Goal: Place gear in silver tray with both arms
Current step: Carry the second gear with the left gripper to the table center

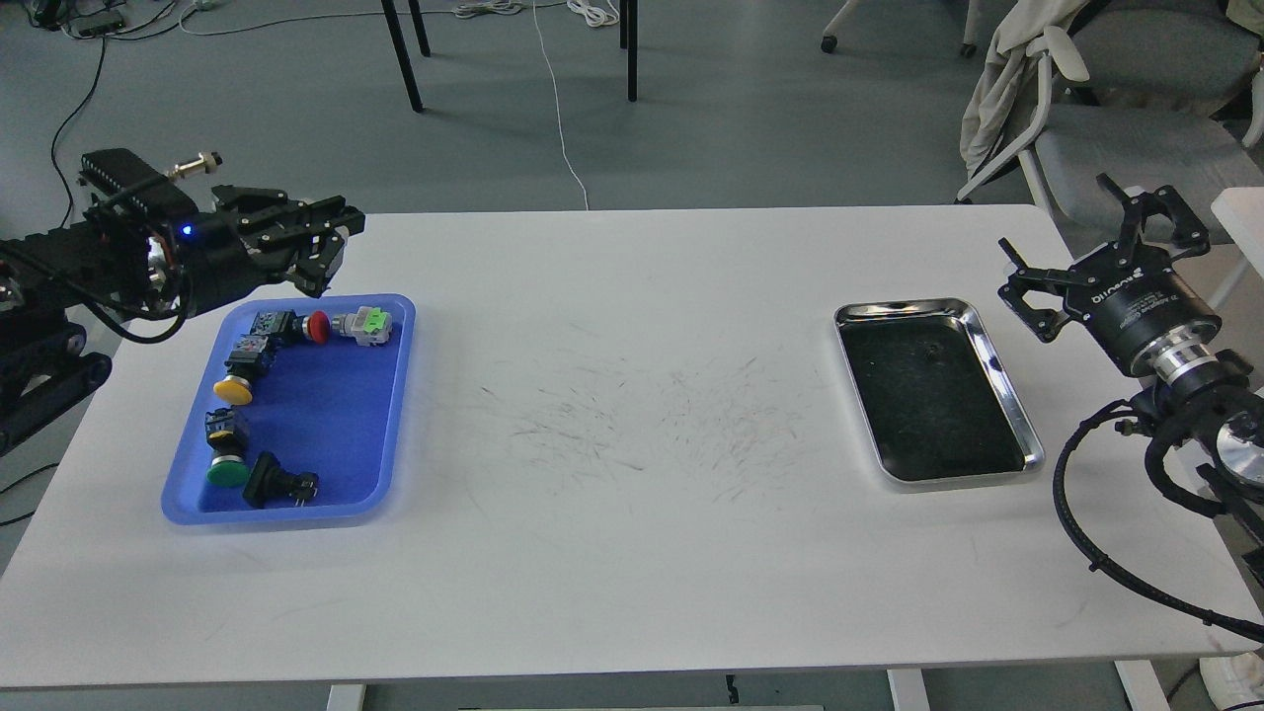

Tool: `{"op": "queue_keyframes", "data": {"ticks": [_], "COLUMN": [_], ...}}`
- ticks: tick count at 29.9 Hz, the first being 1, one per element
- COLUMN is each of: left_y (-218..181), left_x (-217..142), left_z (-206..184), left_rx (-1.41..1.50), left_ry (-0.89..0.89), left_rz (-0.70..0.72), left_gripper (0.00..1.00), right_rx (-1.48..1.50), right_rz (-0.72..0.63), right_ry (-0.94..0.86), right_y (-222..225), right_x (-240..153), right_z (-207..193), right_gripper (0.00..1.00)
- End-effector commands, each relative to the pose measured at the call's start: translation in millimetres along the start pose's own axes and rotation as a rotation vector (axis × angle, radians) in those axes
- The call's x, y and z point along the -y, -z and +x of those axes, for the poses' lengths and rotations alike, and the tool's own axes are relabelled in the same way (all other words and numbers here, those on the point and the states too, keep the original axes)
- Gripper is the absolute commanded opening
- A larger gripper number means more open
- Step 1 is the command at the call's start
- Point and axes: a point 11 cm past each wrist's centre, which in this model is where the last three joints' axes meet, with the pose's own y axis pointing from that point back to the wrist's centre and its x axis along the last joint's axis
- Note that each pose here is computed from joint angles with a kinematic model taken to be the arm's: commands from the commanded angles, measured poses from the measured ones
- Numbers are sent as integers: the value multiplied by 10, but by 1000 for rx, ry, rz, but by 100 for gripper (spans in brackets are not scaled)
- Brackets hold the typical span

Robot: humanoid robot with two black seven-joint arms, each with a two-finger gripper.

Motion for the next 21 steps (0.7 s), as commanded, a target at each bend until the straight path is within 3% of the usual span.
{"op": "queue_keyframes", "data": {"ticks": [1,6,13,17,19,21], "left_y": [-381,-1074,-2345,-2875,-3081,-2853], "left_x": [179,589,1298,1669,1809,1877], "left_z": [532,983,991,889,816,703], "left_rx": [-71,-145,-207,-240,-266,-278], "left_ry": [-45,-46,-29,0,16,33], "left_rz": [-98,-194,-367,-407,-416,-346], "left_gripper": [7,7,7,7,7,7], "right_rx": [-3,-7,-21,-31,-30,-30], "right_rz": [2,3,7,10,12,14], "right_ry": [-2,-2,-7,-7,-8,-10], "right_y": [17,38,98,144,150,156], "right_x": [-2,-3,-22,-36,-37,-38], "right_z": [2,0,12,19,22,26], "right_gripper": [98,98,98,98,98,98]}}
